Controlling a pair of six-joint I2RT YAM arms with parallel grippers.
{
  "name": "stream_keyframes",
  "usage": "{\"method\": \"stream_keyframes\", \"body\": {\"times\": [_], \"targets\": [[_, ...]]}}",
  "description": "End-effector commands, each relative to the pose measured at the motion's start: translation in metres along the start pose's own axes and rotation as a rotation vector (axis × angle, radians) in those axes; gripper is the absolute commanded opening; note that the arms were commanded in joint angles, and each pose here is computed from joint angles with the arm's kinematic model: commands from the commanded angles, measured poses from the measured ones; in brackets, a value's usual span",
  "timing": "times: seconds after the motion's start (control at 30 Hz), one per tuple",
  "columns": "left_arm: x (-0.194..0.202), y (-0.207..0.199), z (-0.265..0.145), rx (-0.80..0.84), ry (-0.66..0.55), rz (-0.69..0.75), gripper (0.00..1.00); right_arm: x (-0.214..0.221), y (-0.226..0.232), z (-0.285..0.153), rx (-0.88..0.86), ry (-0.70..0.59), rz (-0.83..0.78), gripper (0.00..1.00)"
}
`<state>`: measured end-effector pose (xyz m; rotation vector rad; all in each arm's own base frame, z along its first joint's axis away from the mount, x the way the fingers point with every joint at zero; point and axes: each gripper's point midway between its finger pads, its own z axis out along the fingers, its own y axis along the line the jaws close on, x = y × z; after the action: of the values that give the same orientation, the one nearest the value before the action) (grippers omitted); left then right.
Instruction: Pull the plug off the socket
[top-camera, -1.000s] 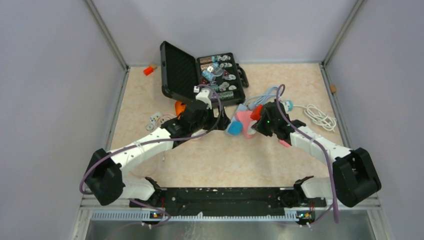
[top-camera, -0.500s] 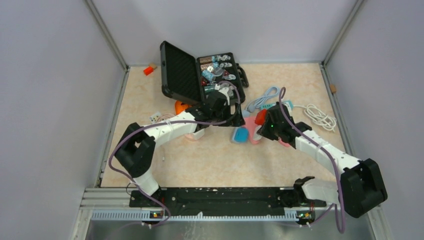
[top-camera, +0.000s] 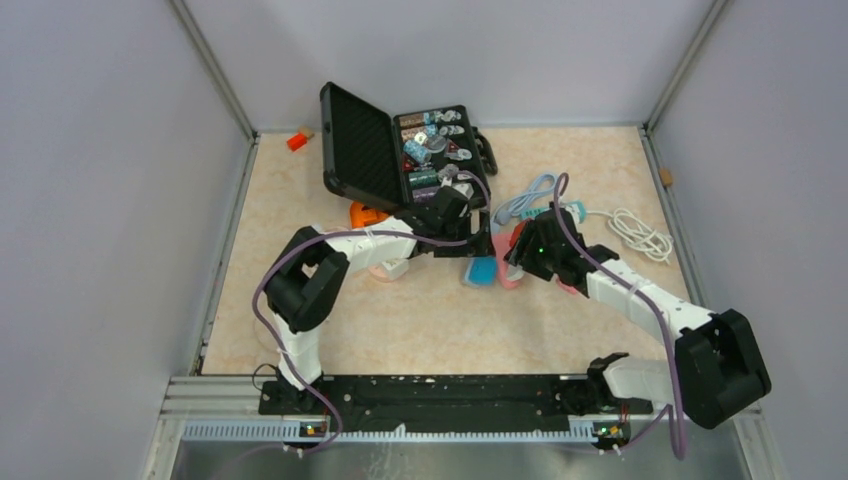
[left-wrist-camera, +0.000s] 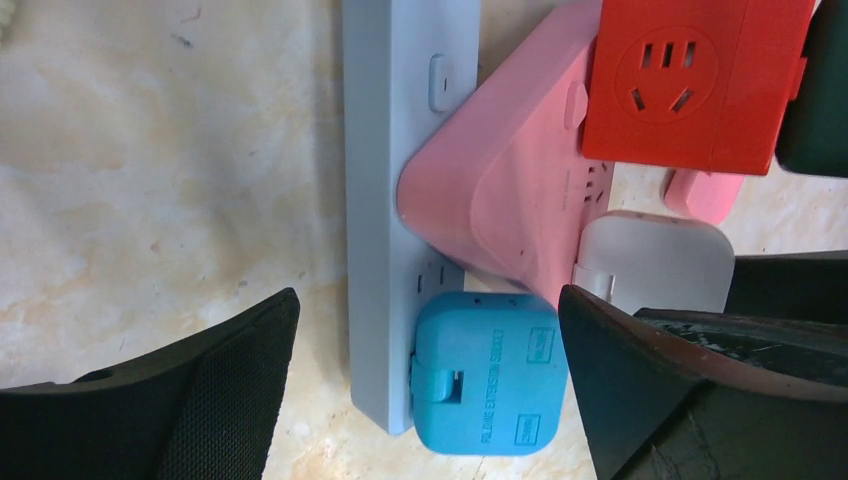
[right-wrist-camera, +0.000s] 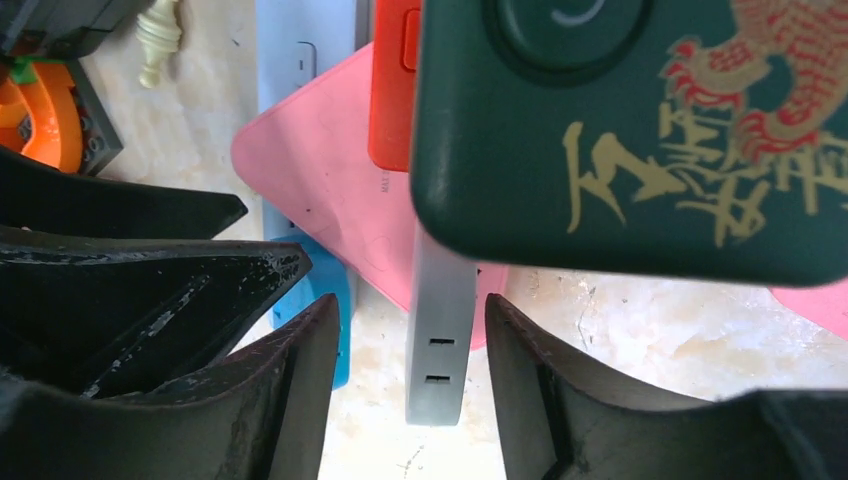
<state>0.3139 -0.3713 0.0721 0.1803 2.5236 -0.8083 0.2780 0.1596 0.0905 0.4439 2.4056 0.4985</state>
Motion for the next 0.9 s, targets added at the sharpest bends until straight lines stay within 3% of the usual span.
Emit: {"method": "stream_keyframes", "body": {"times": [0.0, 0.37, 0.73, 0.87], "targets": [[-0.026, -0.020, 0.004, 0.054, -0.063, 0.019, 0.99, -0.004, 0.008, 0.004, 0.000, 0.001, 0.005, 0.52], [-0.016, -0.009, 0.022, 0.025, -0.023, 0.008, 0.95, 0.003, 0.007, 0.005, -0.027, 0.014, 0.010, 0.29], [0.001, 0.024, 0.031, -0.104, 0.008, -0.024, 0.81, 0.009, -0.002, 0.011, 0.004, 0.041, 0.020, 0.33], [0.011, 0.034, 0.033, -0.131, 0.028, -0.026, 0.80, 0.007, -0.005, 0.013, 0.016, 0.033, 0.019, 0.27]]}}
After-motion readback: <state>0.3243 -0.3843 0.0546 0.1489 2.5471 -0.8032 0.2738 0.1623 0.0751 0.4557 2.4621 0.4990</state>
